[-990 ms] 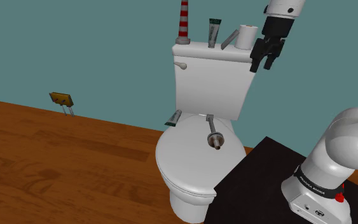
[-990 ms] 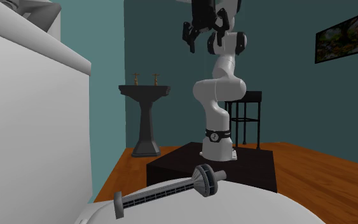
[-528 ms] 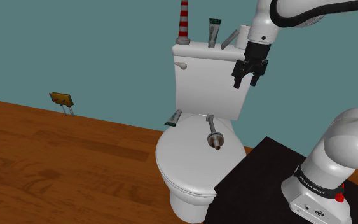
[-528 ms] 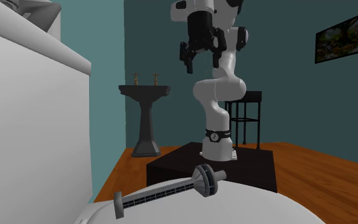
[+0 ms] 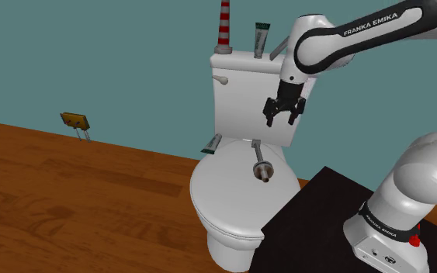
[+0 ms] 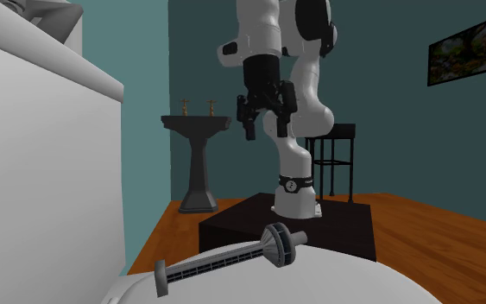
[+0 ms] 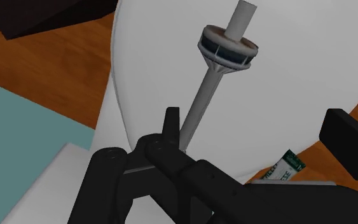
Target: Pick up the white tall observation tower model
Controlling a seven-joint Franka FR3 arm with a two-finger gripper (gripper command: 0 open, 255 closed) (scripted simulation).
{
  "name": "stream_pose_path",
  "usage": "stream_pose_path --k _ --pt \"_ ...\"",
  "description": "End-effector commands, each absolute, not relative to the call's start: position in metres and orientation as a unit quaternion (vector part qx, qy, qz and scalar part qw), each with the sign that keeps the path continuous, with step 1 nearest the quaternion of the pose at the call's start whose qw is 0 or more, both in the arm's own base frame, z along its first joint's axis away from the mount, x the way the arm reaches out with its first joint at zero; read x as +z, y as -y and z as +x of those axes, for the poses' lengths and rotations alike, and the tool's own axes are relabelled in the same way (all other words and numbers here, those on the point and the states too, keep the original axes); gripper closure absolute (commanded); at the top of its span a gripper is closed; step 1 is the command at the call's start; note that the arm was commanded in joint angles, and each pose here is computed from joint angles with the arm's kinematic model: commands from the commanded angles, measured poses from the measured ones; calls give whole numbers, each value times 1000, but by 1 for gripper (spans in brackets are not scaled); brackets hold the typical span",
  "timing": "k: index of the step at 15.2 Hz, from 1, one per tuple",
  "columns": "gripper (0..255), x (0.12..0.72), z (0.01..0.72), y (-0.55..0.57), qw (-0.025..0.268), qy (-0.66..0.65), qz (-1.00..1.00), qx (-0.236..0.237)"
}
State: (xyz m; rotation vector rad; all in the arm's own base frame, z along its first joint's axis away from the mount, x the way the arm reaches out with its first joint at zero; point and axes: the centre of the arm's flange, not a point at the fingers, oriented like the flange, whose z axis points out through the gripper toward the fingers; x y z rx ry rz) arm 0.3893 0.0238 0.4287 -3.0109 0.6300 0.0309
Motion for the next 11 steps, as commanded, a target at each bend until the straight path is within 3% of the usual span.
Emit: stream_pose_path --k 1,11 --pt "0 404 397 -21 33 -228 -973 12" --pt "0 281 447 -3 31 -337 -940 29"
